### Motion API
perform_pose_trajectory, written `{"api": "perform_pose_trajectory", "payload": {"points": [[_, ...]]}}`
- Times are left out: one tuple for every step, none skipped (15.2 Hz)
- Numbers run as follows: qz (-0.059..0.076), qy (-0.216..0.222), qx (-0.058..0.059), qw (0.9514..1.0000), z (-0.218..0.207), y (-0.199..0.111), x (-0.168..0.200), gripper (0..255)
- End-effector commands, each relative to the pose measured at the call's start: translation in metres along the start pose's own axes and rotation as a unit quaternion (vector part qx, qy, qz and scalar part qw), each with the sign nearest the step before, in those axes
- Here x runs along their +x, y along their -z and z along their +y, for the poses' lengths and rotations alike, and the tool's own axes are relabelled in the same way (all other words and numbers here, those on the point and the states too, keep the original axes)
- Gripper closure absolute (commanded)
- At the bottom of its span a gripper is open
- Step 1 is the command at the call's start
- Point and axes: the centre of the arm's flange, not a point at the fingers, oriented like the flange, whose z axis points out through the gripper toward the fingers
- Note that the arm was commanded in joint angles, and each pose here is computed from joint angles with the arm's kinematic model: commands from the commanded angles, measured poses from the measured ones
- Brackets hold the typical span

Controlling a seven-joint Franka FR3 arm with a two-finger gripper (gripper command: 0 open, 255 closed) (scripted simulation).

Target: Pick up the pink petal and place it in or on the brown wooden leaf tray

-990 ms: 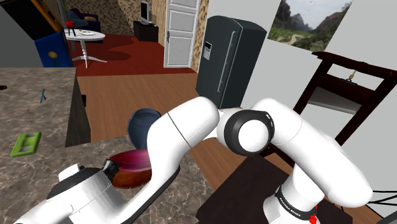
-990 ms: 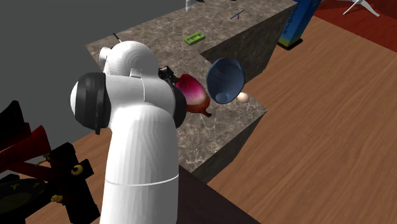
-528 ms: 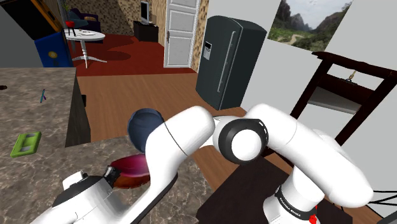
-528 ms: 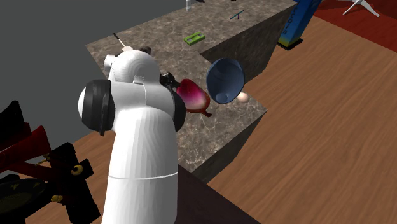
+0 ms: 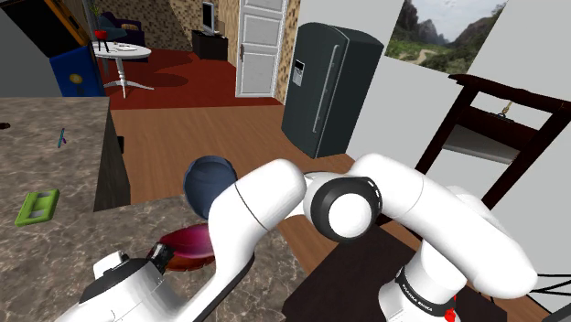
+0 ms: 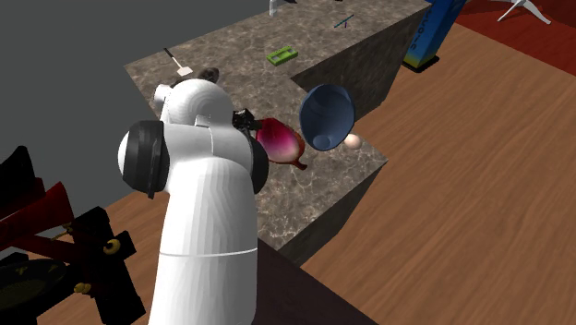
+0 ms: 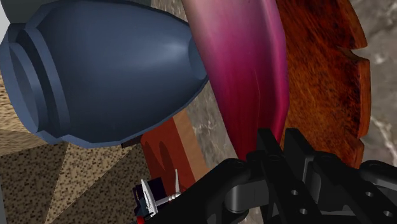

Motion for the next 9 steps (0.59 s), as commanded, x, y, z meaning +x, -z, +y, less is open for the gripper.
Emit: {"api": "perform_pose_trajectory", "payload": {"points": [[0.000,0.000,0.000,1.0000,0.000,0.000,0.000,255],[0.000,0.000,0.000,1.0000,0.000,0.000,0.000,255],[0.000,0.000,0.000,1.0000,0.000,0.000,0.000,0],[0.000,0.000,0.000,1.0000,0.000,0.000,0.000,0],[0.000,0.000,0.000,1.0000,0.000,0.000,0.000,0],[0.000,0.000,0.000,1.0000,0.000,0.000,0.000,0],[0.000,0.000,0.000,1.0000,0.000,0.000,0.000,0],[0.000,0.000,0.000,1.0000,0.000,0.000,0.000,0],[0.000,0.000,0.000,1.0000,0.000,0.013,0.000,0]]}}
